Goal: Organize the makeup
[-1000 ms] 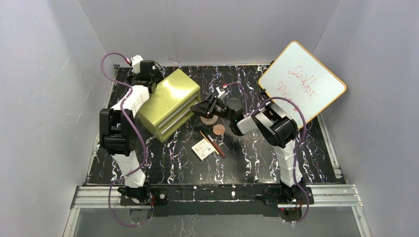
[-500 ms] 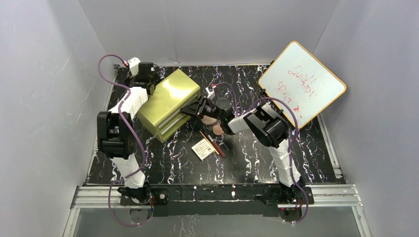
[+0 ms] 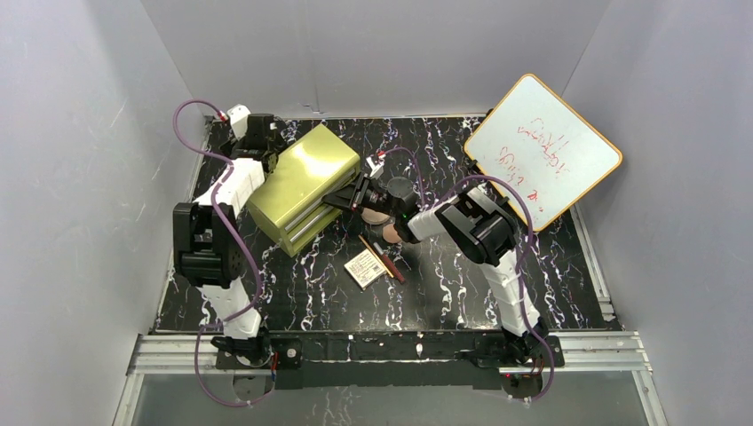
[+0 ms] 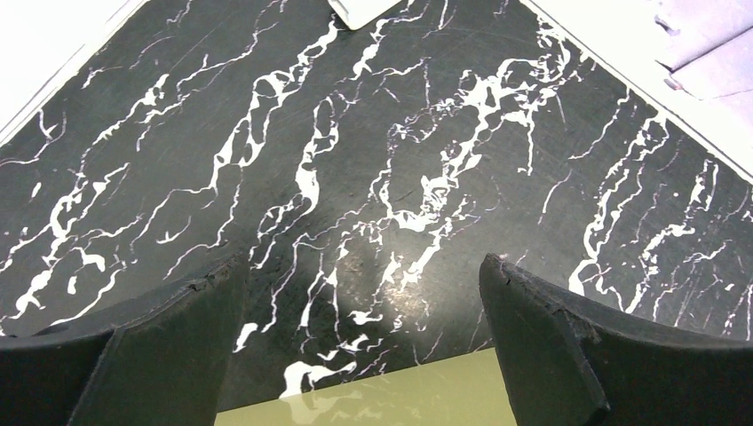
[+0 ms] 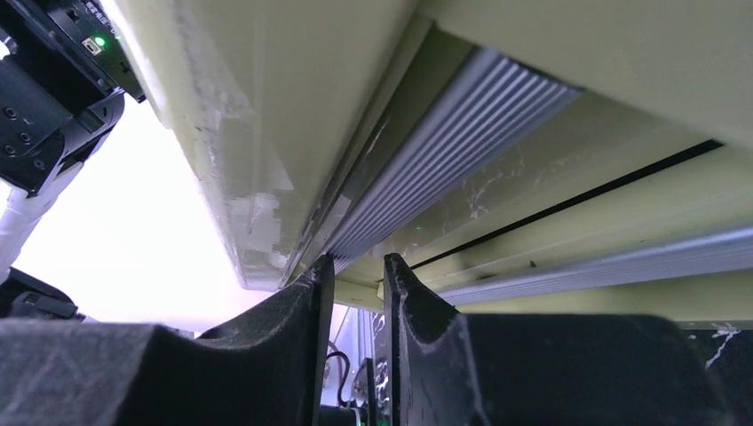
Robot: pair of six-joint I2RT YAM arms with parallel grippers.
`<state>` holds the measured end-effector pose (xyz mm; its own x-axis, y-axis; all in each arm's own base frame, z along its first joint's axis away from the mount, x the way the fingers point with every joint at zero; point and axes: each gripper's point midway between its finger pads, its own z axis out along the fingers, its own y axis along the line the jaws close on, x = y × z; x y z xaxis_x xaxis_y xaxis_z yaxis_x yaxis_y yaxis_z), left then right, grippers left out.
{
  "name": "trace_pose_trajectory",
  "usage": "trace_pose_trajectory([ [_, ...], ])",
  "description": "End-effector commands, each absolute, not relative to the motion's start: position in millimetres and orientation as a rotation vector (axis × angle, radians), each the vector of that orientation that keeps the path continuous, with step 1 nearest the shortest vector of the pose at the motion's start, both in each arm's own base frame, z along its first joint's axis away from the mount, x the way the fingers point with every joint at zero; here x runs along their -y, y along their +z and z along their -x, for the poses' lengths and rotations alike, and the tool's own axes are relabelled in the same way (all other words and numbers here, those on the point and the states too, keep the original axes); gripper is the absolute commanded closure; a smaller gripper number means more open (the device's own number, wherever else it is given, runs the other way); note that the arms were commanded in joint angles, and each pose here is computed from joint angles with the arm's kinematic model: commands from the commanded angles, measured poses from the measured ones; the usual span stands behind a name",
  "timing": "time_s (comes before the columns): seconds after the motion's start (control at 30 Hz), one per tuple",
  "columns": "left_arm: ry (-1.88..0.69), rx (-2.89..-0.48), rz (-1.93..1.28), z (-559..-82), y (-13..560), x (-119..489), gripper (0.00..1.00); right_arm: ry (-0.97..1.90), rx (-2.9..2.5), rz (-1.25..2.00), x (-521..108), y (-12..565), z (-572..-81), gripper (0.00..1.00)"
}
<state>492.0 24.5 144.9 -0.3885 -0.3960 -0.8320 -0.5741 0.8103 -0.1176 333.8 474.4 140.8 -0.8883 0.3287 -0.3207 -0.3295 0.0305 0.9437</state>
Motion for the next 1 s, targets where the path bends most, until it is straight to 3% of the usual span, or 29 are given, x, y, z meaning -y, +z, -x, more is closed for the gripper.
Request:
trace_pose_trajectory([
  [0.0, 0.325, -2.292, 0.639, -431, 100, -13, 0.01, 1.861, -1.738, -0.070, -481, 149, -363, 0.66],
  [0.27, 0.355, -2.303, 0.667, -413, 100, -18, 0.00, 1.878, -1.658, -0.103, -476, 163, -366, 0.65],
  [0.7, 0.316, -2.328, 0.714, -391, 97, -14, 0.01, 1.829, -1.558, -0.160, -462, 187, -396, 0.72],
  [0.97, 0.318, -2.328, 0.713, -392, 100, -14, 0.01, 1.946, -1.473, -0.123, -463, 207, -415, 0.63],
])
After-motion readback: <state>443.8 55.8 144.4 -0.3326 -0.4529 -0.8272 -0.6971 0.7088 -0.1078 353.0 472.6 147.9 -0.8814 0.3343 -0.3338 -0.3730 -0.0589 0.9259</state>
